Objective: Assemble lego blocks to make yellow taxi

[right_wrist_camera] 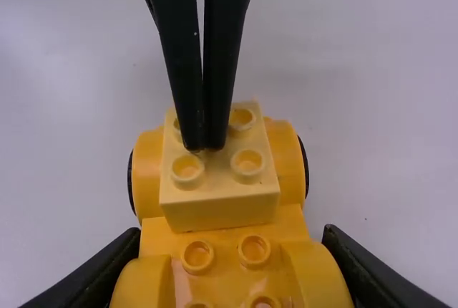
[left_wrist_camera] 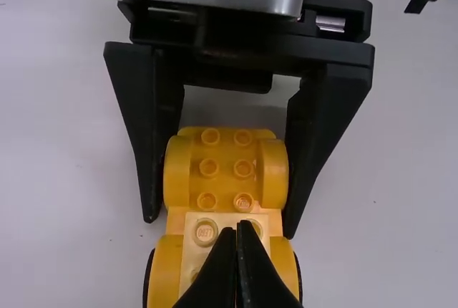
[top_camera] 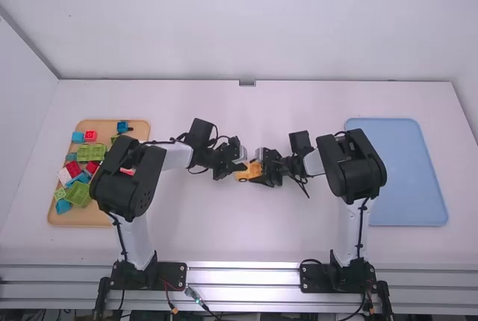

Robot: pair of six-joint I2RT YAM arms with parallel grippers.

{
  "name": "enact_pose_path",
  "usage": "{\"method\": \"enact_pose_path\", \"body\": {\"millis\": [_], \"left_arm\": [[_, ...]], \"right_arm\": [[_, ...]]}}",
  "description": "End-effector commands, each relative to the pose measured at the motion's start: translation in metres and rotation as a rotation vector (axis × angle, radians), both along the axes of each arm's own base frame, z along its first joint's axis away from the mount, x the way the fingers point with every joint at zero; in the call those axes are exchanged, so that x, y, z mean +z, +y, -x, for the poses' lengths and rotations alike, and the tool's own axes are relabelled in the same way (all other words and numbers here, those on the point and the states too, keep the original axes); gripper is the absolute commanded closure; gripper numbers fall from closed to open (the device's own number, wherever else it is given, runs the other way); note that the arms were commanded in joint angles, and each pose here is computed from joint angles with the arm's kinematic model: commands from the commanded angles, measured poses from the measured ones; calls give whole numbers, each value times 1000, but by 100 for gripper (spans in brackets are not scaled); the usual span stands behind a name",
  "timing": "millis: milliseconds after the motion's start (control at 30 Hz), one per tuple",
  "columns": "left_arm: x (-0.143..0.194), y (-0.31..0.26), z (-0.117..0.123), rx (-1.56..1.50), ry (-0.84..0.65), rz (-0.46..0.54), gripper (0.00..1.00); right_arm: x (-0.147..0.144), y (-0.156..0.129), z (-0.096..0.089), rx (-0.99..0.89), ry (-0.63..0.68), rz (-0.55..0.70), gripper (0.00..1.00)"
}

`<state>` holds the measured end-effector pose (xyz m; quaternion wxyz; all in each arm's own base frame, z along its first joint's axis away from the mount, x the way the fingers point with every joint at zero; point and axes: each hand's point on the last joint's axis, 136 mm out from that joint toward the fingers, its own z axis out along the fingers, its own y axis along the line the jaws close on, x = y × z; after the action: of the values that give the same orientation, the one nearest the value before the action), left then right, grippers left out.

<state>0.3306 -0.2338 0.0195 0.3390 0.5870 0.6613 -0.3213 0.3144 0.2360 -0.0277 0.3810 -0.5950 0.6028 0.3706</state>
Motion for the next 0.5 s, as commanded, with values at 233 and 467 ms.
{"method": "enact_pose_path", "body": {"millis": [233, 467], "left_arm": [[2, 24, -8, 73, 31, -193, 98], [77, 28, -34, 118, -81, -227, 98]], "right_arm": [[-3, -1, -3, -7, 18, -3, 42], [-3, -1, -3, -7, 19, -3, 42]]}}
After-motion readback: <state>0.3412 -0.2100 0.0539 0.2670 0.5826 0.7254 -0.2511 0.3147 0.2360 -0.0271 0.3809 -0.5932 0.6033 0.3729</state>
